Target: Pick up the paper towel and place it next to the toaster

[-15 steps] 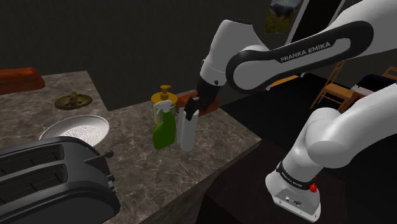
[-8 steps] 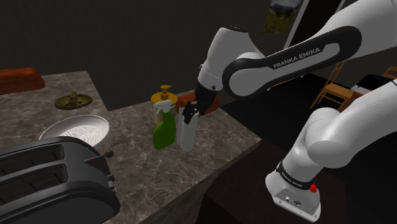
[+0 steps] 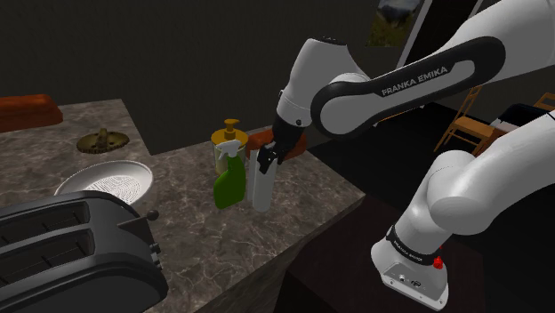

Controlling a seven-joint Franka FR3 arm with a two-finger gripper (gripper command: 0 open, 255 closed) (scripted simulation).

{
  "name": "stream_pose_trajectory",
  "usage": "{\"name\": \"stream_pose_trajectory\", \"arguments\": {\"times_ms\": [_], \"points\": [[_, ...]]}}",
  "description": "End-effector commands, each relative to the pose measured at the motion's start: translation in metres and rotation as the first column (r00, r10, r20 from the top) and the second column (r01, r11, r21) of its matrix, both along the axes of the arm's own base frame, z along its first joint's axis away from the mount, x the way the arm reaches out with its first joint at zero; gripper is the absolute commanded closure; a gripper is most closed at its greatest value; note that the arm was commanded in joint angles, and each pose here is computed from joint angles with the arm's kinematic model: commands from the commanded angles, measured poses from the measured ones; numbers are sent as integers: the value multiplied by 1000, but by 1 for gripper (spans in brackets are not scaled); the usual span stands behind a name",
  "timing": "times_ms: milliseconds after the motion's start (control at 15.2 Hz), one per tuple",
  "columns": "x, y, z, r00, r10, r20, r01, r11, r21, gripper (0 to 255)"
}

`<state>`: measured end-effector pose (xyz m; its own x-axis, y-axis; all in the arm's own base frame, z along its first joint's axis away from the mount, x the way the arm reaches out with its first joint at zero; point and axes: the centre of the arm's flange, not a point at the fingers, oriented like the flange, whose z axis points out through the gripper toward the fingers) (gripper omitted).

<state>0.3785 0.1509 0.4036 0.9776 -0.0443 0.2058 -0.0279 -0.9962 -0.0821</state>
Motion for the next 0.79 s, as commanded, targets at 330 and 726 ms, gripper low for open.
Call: {"name": "stream_pose_trajectory", "arguments": {"times_ms": [330, 726], "points": [[0, 0, 5, 1000, 0, 0, 0, 1000, 0, 255], [0, 0, 37, 1000, 0, 0, 0, 1000, 0, 255]]}}
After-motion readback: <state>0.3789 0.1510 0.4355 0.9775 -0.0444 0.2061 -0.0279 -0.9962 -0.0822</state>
